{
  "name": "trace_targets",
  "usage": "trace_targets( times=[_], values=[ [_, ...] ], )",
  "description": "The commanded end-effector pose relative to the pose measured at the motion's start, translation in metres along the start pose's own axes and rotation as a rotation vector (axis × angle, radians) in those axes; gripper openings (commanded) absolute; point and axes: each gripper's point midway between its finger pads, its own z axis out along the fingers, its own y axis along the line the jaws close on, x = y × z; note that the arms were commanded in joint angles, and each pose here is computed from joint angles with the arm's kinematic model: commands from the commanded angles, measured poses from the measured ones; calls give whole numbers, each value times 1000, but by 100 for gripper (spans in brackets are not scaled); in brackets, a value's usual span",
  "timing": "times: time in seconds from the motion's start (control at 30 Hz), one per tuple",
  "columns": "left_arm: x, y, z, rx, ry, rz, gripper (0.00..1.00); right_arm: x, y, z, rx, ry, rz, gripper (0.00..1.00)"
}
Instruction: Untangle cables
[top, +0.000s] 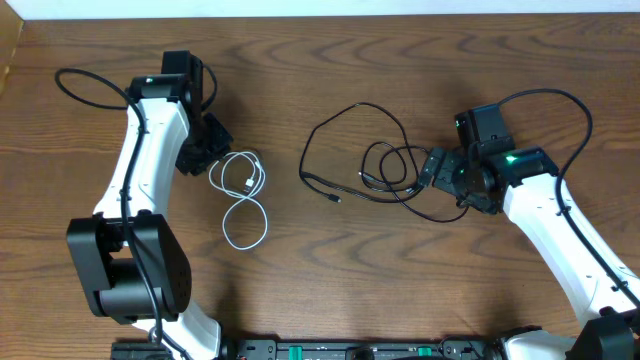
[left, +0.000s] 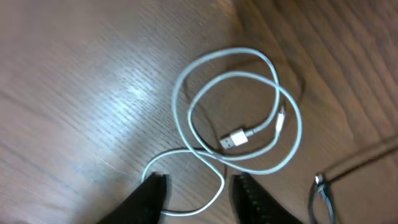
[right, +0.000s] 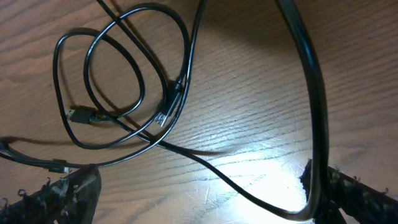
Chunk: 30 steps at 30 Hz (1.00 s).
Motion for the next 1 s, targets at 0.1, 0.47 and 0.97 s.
trace_targets(
  times=[0.1, 0.47, 0.97],
  values=[
    [26, -10, 21, 21, 77, 131, 55, 3, 0, 0, 0, 2, 7, 99],
    [57, -43, 59, 108, 71, 367, 65, 3, 0, 0, 0, 2, 7, 99],
    [32, -45, 85, -48, -76, 454, 71, 3, 0, 0, 1, 2, 7, 99]
  ],
)
